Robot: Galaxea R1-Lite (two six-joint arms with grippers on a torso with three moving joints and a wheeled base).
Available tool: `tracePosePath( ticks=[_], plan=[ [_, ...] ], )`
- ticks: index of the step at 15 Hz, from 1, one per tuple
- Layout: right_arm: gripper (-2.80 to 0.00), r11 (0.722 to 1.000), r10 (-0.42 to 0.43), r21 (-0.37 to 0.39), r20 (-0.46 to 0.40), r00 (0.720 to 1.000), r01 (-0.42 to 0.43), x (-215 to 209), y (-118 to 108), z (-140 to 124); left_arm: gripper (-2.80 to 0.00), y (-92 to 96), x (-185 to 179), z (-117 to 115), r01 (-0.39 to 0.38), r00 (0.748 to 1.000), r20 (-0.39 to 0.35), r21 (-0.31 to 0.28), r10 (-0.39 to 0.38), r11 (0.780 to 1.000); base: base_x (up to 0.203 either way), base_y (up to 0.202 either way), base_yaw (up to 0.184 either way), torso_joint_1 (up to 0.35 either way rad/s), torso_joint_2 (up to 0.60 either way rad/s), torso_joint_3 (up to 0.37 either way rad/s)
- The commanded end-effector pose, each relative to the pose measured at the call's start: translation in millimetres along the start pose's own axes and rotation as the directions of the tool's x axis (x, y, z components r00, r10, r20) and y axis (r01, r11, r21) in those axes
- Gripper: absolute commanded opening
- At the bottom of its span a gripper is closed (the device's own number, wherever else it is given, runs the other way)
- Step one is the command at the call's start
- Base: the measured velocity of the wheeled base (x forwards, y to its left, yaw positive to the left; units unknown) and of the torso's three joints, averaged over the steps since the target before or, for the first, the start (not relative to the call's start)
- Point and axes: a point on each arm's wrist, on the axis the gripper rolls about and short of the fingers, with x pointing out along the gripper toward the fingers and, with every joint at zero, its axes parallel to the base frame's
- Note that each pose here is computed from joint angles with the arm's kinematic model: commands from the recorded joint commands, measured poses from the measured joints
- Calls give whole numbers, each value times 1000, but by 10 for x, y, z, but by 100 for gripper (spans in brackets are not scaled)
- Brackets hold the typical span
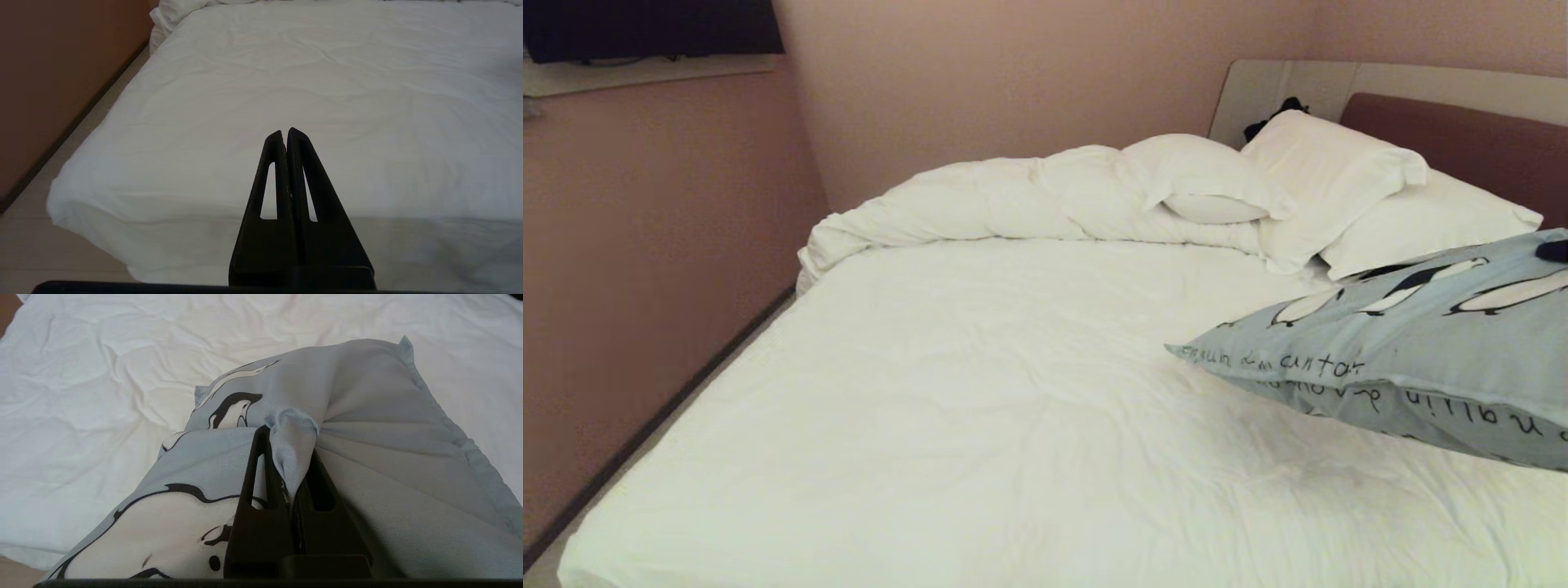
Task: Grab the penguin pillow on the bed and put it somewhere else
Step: Move to the foot of the bed
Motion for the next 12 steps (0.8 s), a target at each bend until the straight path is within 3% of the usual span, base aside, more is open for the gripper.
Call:
tracePosePath(
  ticks=[1, 12],
  plan=[
    [-280, 1000, 8, -3, 1, 1000, -8, -4, 17, 4, -280, 0, 0, 0, -1, 1000, 1, 0, 1, 1000, 0, 197, -1, -2, 2, 7],
    [-280, 999, 32, 3, -5, 999, -32, 31, 74, 1, -280, 0, 0, 0, -1, 1000, 1, 0, 1, 1000, 0, 195, 0, 2, 2, 3]
  ],
)
